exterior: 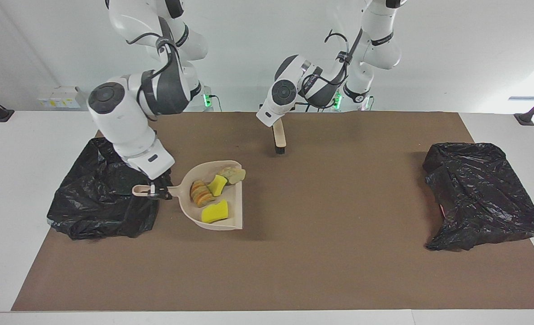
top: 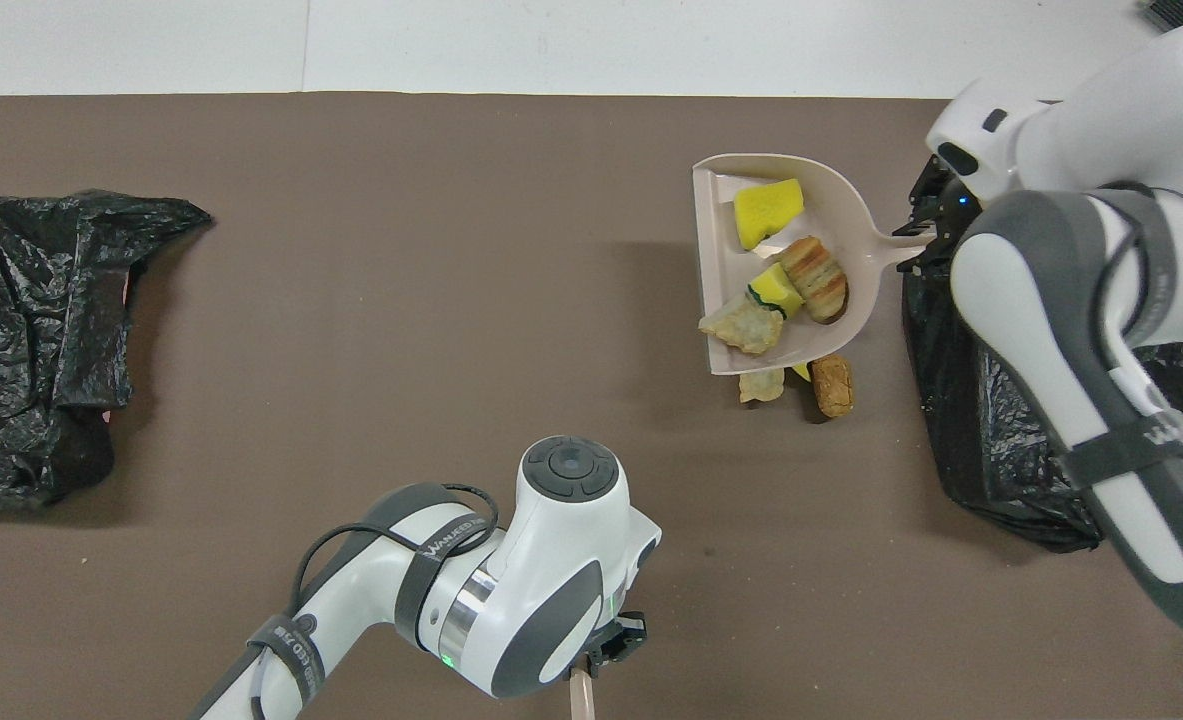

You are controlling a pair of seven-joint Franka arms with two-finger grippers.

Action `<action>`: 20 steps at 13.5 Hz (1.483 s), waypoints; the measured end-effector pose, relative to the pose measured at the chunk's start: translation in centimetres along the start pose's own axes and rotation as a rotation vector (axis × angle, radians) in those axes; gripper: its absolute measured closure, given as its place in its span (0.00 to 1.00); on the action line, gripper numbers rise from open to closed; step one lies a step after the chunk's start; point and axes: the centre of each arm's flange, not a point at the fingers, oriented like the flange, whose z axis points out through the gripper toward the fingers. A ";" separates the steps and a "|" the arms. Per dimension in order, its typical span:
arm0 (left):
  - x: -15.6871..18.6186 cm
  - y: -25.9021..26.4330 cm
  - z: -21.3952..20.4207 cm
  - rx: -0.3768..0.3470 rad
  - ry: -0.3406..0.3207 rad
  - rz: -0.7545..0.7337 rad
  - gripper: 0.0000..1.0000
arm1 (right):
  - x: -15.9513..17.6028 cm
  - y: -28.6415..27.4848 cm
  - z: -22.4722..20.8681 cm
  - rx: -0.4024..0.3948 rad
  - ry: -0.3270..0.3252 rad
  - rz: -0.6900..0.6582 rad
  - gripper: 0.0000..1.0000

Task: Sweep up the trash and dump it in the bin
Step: 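Carry the loaded dustpan with the right gripper over the black bag, then tip the dustpan with the right gripper while the left gripper drops the brush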

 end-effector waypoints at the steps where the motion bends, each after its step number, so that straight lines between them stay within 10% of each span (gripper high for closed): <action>1: 0.5 -0.3 1.0 -0.003 0.008 -0.011 0.74 | -3.0 -0.2 -0.6 -0.006 0.003 -0.004 0.68; 3: 1.0 -0.6 2.4 -0.010 0.028 -0.028 0.74 | -8.2 -1.3 -1.6 -0.007 0.019 -0.013 0.68; 10: 4.5 -5.7 -9.6 -0.211 0.136 -0.131 0.00 | -25.2 -10.0 -4.3 0.004 0.051 0.006 0.68; 14: 6.6 -10.6 -18.4 -0.311 0.256 -0.119 0.00 | -30.4 -13.9 -5.2 0.018 0.010 0.069 0.68; 20: 10.4 -23.2 -26.5 -0.212 0.498 0.088 0.00 | -30.0 -13.6 -4.0 0.092 -0.249 0.152 0.68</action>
